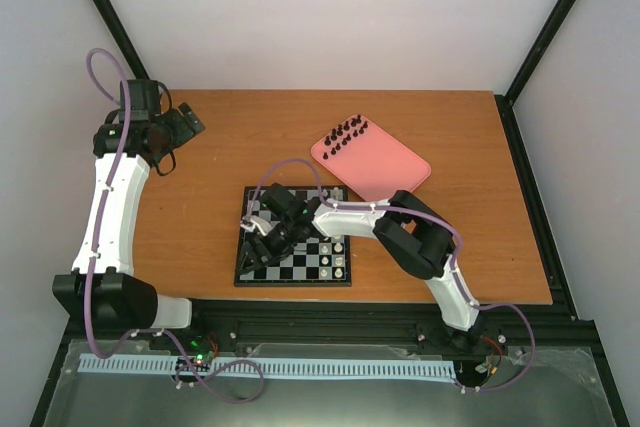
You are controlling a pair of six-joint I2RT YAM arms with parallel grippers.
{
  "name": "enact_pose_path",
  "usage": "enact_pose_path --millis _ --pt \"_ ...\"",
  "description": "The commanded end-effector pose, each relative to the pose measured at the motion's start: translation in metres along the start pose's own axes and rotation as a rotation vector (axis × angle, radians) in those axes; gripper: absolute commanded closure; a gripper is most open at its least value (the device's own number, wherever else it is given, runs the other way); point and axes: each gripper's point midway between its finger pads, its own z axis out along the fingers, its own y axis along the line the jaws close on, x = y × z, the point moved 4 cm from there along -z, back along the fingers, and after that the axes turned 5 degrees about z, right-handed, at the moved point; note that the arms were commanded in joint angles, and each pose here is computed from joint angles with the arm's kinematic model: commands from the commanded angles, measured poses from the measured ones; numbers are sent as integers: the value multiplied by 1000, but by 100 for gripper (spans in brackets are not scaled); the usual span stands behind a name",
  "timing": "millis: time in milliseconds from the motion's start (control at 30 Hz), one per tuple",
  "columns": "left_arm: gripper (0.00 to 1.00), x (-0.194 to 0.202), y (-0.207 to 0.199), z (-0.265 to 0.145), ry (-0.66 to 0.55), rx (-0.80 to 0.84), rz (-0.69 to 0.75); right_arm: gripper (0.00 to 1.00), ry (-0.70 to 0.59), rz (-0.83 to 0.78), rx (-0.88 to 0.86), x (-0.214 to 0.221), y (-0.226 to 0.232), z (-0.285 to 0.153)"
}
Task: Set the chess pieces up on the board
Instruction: Adjust the chess piece on the chessboard, then pick up the chess piece from the storage box.
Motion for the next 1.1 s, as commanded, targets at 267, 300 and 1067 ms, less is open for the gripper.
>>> enact_pose_path --millis 267,300,1067 --pt "0 19 2 -10 72 37 27 0 -139 -98 133 -2 49 -79" --pt "0 24 4 -11 87 36 27 0 -167 -85 152 -2 47 -90" --pt "0 224 43 -44 583 -73 22 0 -540 172 446 -8 -65 -276"
